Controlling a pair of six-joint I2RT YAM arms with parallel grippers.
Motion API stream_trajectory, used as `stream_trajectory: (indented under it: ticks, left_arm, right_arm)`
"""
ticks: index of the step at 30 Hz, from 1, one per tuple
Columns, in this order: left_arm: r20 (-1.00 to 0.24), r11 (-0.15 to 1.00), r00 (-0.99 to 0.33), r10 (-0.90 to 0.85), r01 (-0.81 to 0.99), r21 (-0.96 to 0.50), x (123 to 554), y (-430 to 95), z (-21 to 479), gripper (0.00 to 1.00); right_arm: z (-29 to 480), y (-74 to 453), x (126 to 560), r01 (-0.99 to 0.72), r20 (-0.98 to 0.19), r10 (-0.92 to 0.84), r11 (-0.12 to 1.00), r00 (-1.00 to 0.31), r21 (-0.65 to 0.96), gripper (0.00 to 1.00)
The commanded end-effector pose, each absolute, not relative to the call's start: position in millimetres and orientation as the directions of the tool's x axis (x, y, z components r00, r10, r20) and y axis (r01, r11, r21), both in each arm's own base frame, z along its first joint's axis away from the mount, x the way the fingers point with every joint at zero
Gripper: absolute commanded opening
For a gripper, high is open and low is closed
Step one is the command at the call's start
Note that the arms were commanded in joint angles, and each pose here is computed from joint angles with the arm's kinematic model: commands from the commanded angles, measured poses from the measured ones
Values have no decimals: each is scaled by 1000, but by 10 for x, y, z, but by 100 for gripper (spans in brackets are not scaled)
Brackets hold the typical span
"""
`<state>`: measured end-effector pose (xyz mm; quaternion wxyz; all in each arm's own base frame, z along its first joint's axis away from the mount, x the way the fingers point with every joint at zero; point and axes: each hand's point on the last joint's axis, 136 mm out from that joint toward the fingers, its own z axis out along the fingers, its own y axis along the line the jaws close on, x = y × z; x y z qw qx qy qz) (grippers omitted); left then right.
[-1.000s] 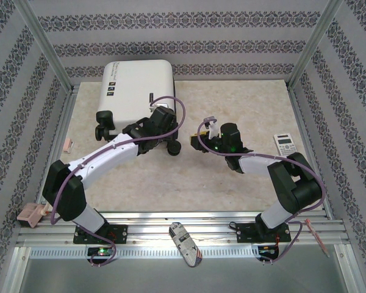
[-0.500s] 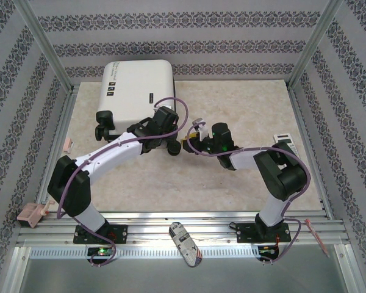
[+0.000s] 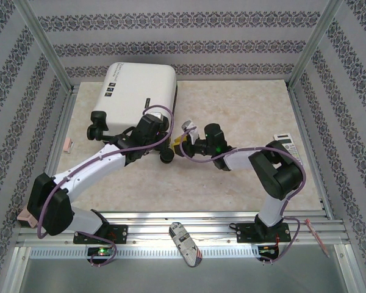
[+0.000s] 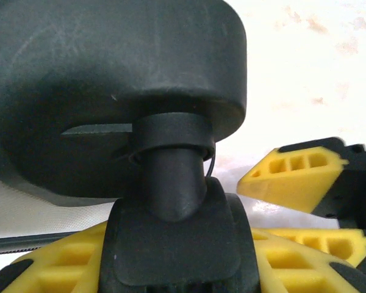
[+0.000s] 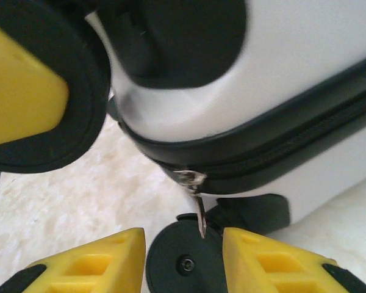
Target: Pack the luggage
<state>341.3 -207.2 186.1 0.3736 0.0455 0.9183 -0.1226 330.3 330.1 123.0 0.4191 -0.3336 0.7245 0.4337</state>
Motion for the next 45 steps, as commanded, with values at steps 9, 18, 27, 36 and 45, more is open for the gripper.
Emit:
stream_trajectory:
  ticks: [9,18,27,36,45]
  left_arm:
    - [-846,877,-517,-129,339,-340,3535,-2403,2784,30]
    - [-843,866,-517,-151,343,-365,3474,-2387,2819,30]
    - [-835,853,-525,-162,351,-386,3441,-2420,2797,30]
    - [-838,866,-523,-154,337,-369,3412,-2359,2761,29]
    - [-836,864,-530,-142,345,-366,3371,-2352,2722,29]
  right_arm:
    - [1093,3490,3231,-871,-902,-152,366,-403,328,40]
    - [1164,3544,3444,-865,-914,-134,400,-383,304,38]
    - [1287,3609,3558,-864,-920,-109,400,-377,306,23]
    - [1410,3518,3475,-861,-919,-96,398,-382,316,2]
    - [1503,3391,3604,-793,-890,-60,483,-453,371,0]
